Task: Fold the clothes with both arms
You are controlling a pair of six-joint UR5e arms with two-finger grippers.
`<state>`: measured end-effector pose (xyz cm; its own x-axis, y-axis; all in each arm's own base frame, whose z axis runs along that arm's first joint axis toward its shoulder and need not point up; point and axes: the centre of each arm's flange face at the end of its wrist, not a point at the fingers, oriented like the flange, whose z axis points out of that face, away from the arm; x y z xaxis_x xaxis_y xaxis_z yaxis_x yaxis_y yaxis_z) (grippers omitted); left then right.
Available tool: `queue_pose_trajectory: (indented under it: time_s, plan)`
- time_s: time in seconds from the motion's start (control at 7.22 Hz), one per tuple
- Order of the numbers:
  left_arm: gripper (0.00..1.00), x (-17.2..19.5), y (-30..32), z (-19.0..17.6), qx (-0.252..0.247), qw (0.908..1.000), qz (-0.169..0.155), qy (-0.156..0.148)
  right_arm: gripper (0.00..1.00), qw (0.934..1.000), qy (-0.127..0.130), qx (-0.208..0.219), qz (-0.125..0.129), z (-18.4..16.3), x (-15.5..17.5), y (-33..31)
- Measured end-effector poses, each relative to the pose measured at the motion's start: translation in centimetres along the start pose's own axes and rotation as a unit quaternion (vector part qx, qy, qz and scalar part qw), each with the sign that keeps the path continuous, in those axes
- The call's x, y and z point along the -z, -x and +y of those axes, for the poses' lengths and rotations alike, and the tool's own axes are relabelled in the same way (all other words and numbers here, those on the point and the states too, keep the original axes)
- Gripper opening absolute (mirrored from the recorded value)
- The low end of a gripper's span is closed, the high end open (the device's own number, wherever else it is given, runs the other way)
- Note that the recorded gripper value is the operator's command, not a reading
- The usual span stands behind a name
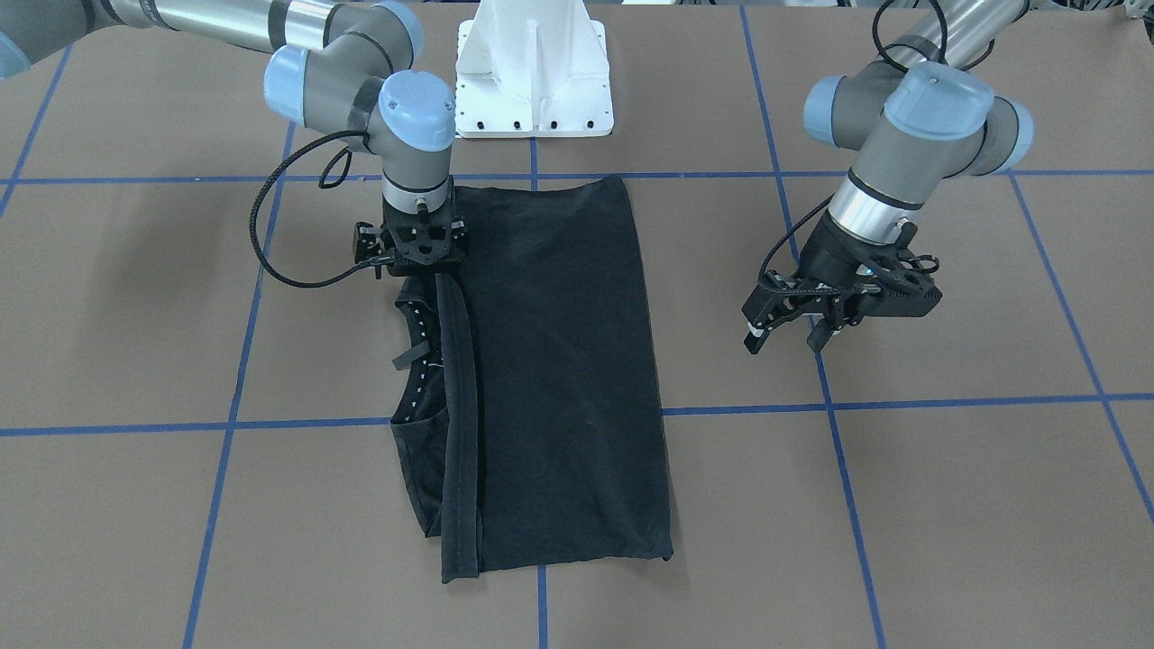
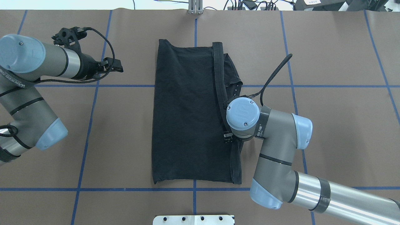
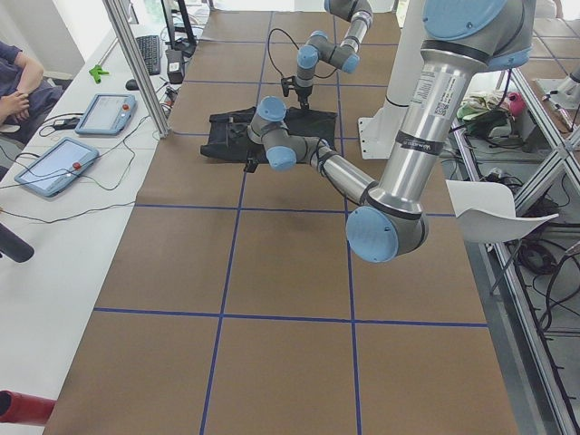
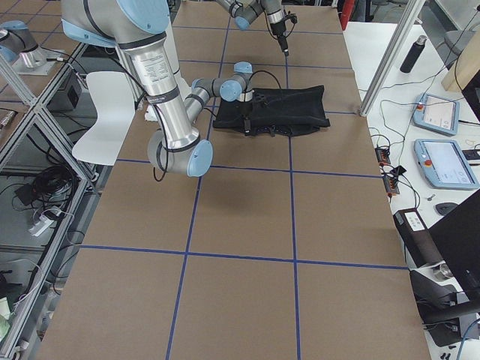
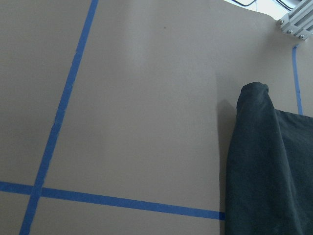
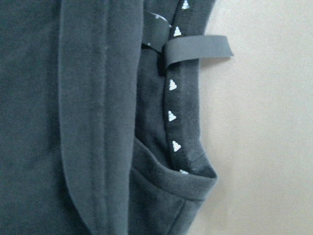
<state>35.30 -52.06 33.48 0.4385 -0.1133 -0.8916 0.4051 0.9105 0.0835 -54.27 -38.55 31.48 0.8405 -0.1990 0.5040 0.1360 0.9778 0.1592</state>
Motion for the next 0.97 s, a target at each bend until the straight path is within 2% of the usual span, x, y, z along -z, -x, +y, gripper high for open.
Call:
queue_pose_trajectory:
  time_s: [0.42, 0.55, 0.97]
  plan:
    - [1.0, 0.0, -0.2, 0.0, 0.002, 1.0, 0.002, 0.0, 1.0, 0.9999, 0.012, 0.008, 0.007, 0.4, -0.6, -6.4]
    - [1.0, 0.0, -0.3, 0.0, 0.002, 1.0, 0.002, 0.0, 1.0, 0.9999, 0.011, 0.008, 0.003, 0.2, 0.1, -7.5]
    - [1.0, 0.0, -0.3, 0.0, 0.002, 1.0, 0.002, 0.001, 1.0, 0.9991, 0.001, 0.019, -0.038, -0.3, 3.7, -5.3]
